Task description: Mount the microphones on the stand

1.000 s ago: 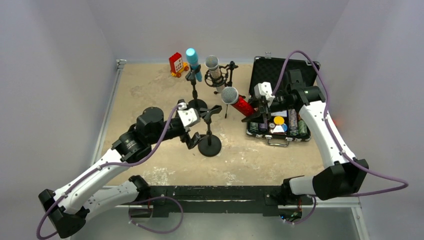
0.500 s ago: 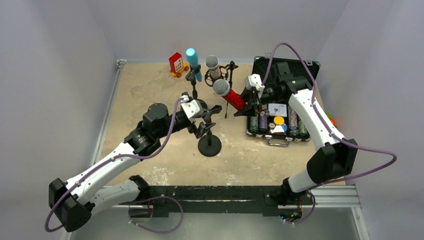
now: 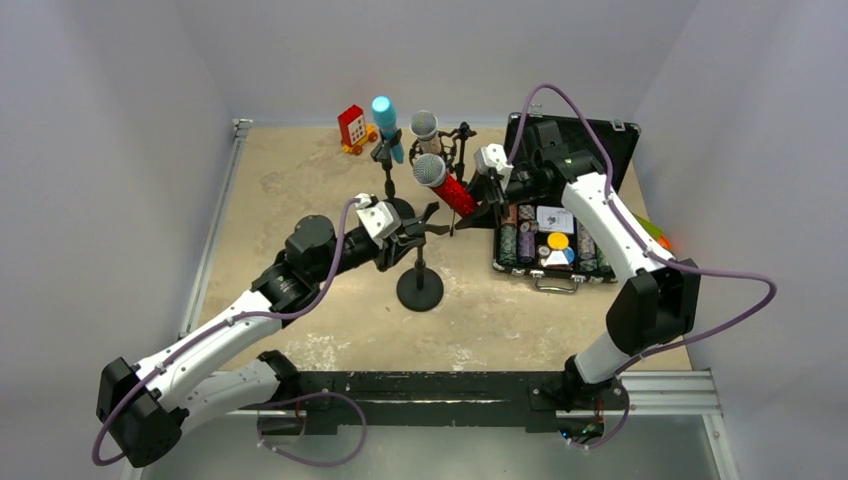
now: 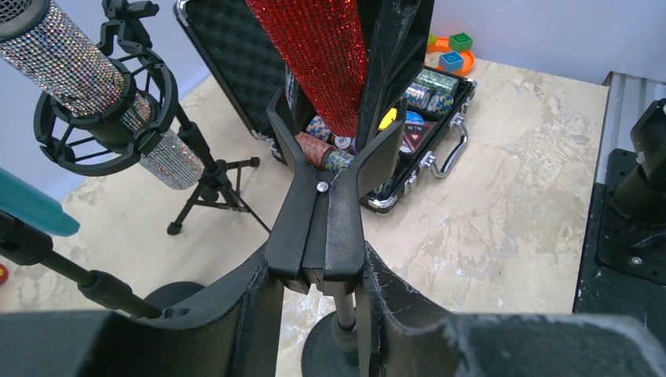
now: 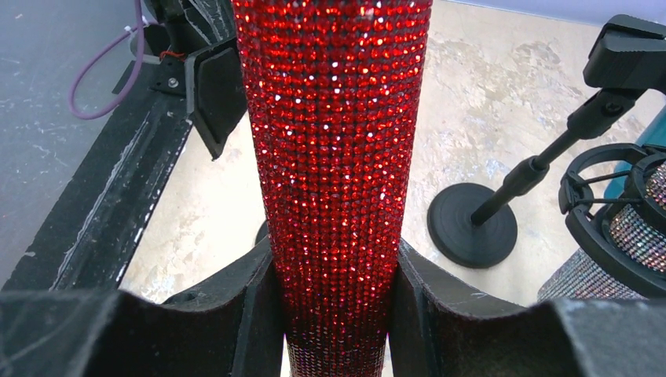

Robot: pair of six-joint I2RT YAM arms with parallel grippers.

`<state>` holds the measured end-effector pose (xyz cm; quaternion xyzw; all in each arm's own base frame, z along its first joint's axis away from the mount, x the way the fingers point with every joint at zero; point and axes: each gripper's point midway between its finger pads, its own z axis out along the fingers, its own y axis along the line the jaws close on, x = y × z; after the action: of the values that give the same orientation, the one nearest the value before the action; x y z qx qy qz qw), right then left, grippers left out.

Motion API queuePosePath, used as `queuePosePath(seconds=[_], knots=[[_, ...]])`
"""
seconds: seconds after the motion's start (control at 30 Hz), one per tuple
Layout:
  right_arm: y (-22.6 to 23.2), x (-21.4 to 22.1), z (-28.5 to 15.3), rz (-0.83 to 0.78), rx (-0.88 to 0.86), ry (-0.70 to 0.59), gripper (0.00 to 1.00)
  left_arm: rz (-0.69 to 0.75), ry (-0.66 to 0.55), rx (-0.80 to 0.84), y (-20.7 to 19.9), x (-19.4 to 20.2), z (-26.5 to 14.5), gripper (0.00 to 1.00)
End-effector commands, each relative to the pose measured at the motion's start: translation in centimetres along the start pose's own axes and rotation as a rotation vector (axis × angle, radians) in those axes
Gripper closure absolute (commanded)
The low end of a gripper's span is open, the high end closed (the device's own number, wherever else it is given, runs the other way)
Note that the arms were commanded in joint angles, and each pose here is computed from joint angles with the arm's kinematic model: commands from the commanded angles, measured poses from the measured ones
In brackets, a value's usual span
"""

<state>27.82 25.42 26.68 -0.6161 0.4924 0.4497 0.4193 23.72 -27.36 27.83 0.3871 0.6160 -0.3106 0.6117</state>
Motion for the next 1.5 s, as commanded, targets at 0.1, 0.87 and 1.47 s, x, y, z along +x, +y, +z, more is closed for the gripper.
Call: queuePosePath(seconds=[0.1,0.87,1.47], knots=[[1.2,-0.3,1.9,-0.024,-0.078,-0.067,1.00,-0.037,-0.057,0.018,-0.4,-0.9,0.0,0.97],[4.7,1.6,6.6,0.134,-0.262,-0.129,0.94,-0.260,-0.154,0.098,-2.6,-0.8,0.3,0.98],[3.6,0.7,4.1,0.120,-0.156,-0.062,0.15,-0.206,-0.101,0.060,-2.6,-0.4,-2.3,0.08]])
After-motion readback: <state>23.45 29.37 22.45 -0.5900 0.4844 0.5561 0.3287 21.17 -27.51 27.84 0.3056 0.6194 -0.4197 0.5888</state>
